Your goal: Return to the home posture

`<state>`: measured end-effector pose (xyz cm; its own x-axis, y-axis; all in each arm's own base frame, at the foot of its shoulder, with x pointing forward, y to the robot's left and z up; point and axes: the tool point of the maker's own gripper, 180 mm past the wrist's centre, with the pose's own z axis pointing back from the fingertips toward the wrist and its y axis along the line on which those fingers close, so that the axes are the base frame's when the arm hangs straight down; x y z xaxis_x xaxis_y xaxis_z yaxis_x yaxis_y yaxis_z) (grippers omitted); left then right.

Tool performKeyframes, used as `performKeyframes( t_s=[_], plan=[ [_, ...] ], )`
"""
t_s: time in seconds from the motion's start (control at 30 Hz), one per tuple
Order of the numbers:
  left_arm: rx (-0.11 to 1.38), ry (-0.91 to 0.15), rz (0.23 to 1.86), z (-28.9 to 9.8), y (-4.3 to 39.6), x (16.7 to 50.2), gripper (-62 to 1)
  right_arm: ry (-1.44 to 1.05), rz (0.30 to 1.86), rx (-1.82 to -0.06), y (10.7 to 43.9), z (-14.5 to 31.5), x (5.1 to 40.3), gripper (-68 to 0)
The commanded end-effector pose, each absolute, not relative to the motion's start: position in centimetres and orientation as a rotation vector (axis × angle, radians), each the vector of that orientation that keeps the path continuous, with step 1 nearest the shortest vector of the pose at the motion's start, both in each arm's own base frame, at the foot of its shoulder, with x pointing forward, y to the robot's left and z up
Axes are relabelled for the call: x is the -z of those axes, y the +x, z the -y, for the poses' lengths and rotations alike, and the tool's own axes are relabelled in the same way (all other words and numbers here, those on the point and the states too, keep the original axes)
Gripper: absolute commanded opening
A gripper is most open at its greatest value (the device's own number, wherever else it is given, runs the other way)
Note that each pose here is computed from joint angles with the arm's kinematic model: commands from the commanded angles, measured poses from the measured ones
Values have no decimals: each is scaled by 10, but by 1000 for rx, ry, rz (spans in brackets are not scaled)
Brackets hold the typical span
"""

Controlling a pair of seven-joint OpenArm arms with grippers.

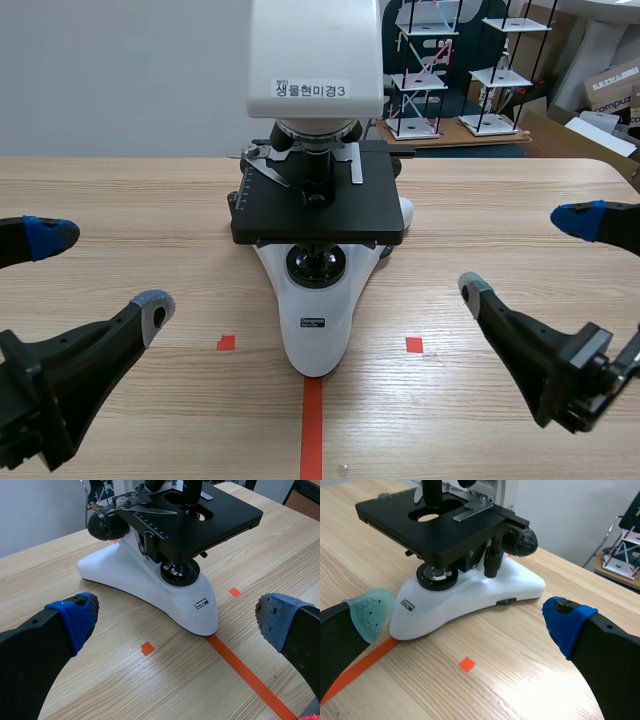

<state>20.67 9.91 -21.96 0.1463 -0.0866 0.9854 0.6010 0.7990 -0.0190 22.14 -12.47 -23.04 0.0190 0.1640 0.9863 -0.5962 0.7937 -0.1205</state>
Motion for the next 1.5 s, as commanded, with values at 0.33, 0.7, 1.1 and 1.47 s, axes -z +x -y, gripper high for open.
performKeyframes(
  t_s=[0.33, 0.7, 1.1, 1.47],
  plan=[
    [514, -485, 1361, -96, 206, 215, 14, 397, 1453, -574, 201, 127, 204, -18],
    [514, -485, 1361, -96, 206, 215, 14, 406, 1451, -571, 198, 126, 205, -19],
    [514, -485, 1361, -96, 206, 215, 14, 406, 1451, -571, 198, 126, 205, -18],
    [514, -485, 1361, -96, 206, 215, 14, 405, 1451, -571, 198, 126, 205, -19]
  ],
)
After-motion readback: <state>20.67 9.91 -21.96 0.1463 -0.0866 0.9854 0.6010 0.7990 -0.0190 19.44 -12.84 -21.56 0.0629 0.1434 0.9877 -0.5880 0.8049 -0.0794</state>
